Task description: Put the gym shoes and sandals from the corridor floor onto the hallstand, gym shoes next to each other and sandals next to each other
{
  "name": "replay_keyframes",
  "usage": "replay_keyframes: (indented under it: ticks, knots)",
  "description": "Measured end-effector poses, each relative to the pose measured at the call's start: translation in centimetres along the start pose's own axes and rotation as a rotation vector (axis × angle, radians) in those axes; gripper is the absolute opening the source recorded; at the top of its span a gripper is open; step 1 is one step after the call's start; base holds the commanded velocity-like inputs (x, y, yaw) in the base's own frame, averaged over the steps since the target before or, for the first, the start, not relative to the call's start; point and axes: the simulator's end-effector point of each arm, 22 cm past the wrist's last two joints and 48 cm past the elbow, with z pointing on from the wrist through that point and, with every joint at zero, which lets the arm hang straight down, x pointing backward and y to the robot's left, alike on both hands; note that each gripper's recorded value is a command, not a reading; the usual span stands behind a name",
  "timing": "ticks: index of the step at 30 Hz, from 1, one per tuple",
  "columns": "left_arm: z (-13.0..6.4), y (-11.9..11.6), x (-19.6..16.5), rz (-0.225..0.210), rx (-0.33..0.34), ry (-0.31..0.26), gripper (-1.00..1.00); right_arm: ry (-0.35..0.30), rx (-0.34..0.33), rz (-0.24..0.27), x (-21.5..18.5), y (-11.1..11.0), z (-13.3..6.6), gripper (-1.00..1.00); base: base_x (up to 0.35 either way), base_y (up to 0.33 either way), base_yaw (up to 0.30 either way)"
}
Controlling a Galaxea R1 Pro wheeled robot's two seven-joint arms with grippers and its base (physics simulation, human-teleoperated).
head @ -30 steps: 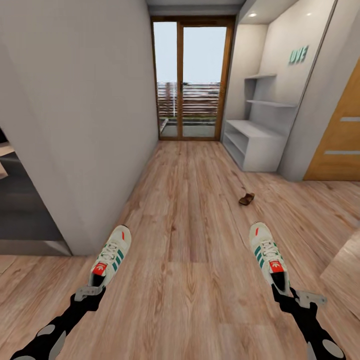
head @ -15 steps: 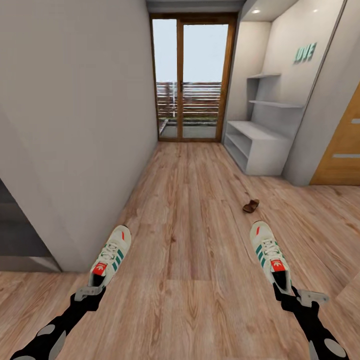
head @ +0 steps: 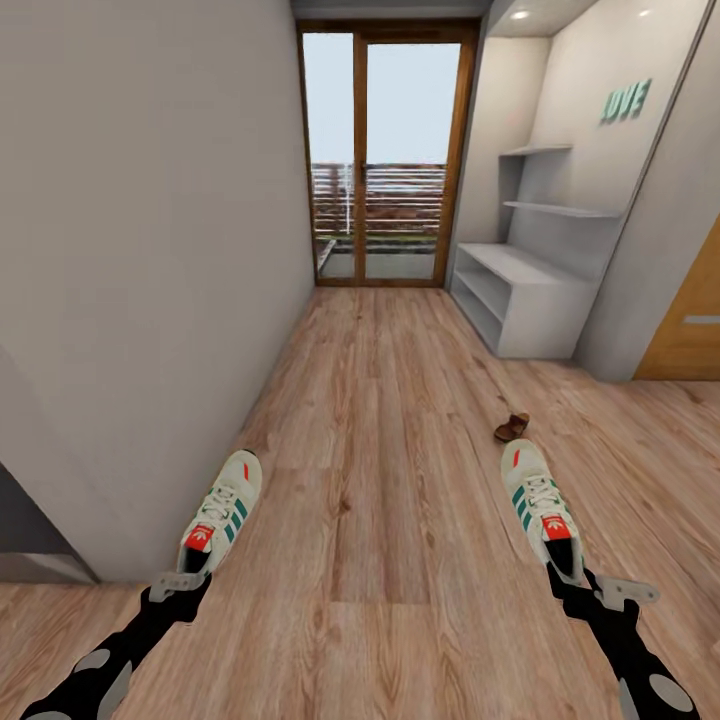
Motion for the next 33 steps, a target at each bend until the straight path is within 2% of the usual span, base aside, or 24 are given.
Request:
replay_keyframes:
  ticks: [33]
  knots:
    - [-0.02,0.09,-0.04,0.001,-0.001,-0.001,-1.00,-0.001,0.001,-0.001,-0.06,-0.06,0.00,-1.00,0.341,0.000,0.000]
